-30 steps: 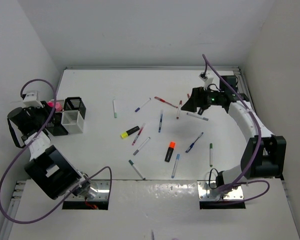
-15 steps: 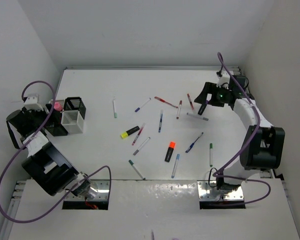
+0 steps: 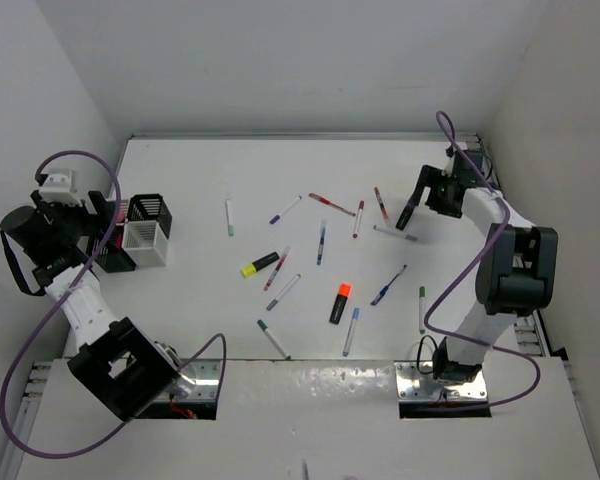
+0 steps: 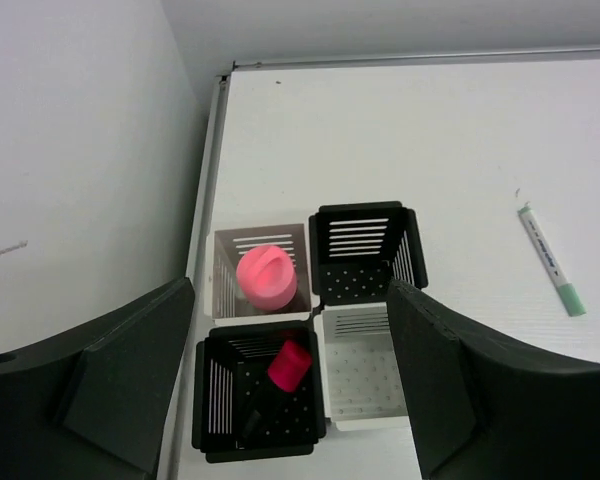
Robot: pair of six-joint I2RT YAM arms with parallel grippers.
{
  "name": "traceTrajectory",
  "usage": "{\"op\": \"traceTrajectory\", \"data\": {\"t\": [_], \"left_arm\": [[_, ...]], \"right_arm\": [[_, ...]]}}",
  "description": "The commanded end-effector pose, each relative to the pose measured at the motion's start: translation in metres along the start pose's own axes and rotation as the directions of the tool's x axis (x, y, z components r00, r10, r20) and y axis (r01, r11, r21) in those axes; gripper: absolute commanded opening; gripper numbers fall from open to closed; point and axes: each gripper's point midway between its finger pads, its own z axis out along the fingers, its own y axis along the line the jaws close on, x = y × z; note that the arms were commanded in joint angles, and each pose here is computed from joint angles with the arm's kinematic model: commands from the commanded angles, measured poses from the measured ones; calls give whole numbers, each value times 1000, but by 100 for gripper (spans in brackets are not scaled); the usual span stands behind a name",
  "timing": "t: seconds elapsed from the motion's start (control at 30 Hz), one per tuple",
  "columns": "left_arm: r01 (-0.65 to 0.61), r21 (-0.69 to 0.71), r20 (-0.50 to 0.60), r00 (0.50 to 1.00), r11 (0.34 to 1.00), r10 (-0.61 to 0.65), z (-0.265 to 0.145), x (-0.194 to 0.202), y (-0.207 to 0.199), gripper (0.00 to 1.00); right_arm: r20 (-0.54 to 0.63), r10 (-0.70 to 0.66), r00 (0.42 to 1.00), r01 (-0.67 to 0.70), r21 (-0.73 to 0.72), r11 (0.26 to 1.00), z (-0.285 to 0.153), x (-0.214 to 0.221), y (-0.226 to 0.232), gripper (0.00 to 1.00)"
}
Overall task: Sort the stationery into containers
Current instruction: Pick up the pen from the center of the board.
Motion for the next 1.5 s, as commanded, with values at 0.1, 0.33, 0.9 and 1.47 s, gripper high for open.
{"op": "traceTrajectory", "data": {"t": [0.1, 0.33, 0.9, 1.47], "left_arm": [[52, -1, 1, 999, 999, -52, -3, -13, -5, 85], [149, 35, -38, 988, 988, -147, -1, 9, -17, 85], [223, -27, -109, 968, 975, -224, 1, 18, -8, 85], [289, -96, -36, 955, 952, -294, 10, -20, 15, 84]], "right_arm": [[71, 41, 997, -50, 138, 989, 20, -23, -15, 86], [72, 26, 997, -40, 194, 980, 39, -28, -16, 86], [-2, -4, 1000, 4, 183, 983, 82, -9, 8, 71], [-60, -47, 997, 61, 271, 961, 86, 7, 0, 13]]}}
